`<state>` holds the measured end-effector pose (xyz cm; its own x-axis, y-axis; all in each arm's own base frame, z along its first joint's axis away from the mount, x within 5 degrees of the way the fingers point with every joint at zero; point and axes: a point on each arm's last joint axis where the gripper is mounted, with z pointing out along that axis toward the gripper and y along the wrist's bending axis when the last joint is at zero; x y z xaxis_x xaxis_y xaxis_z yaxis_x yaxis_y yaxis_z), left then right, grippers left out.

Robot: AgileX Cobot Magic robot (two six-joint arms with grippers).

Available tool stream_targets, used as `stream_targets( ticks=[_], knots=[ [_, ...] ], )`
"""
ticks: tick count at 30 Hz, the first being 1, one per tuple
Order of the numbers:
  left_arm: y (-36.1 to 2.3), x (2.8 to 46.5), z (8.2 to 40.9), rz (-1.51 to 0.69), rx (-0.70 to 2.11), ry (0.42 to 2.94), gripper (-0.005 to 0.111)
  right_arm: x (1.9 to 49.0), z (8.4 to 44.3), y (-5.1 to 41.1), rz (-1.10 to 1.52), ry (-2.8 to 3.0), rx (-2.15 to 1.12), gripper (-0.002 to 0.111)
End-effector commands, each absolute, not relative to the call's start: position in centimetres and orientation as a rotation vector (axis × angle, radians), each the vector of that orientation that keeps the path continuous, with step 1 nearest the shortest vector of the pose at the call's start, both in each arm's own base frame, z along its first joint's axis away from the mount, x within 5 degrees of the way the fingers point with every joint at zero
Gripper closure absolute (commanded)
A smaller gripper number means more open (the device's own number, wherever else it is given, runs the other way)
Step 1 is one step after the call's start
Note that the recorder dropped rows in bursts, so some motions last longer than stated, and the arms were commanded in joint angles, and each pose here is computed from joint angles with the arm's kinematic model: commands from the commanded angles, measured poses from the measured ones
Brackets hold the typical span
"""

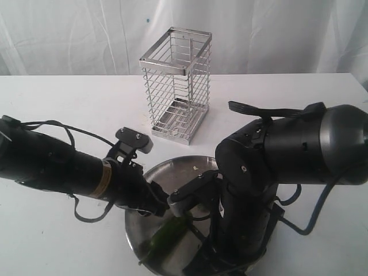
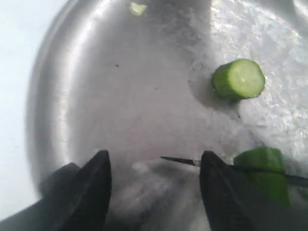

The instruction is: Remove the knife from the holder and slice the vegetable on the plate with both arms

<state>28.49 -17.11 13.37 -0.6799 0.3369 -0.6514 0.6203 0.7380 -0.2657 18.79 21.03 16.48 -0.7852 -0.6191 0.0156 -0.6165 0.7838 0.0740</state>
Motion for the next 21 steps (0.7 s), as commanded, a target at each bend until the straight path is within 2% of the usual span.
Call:
stream_targets(
  ticks=[1,5,13,21],
  knots=[
    [-15.9,28.5,16.6,-0.626,0.704,2.276,0.048,18.7,16.5,21.1,-0.108,-2.927,1.034,0.108],
    [-15.5,27.8,17.9,-0.616,0.757,2.270,0.048,18.7,16.5,21.1,-0.109,-2.929,1.035,0.108],
    [-15.8,27.0,17.6,-0.722,0.748,2.305,0.048,19.4,15.7,21.9,-0.091,-2.896,1.057,0.108],
    [-15.8,27.1,17.6,-0.706,0.758,2.299,0.048,19.6,15.7,22.0,-0.089,-2.899,1.074,0.108]
  ],
)
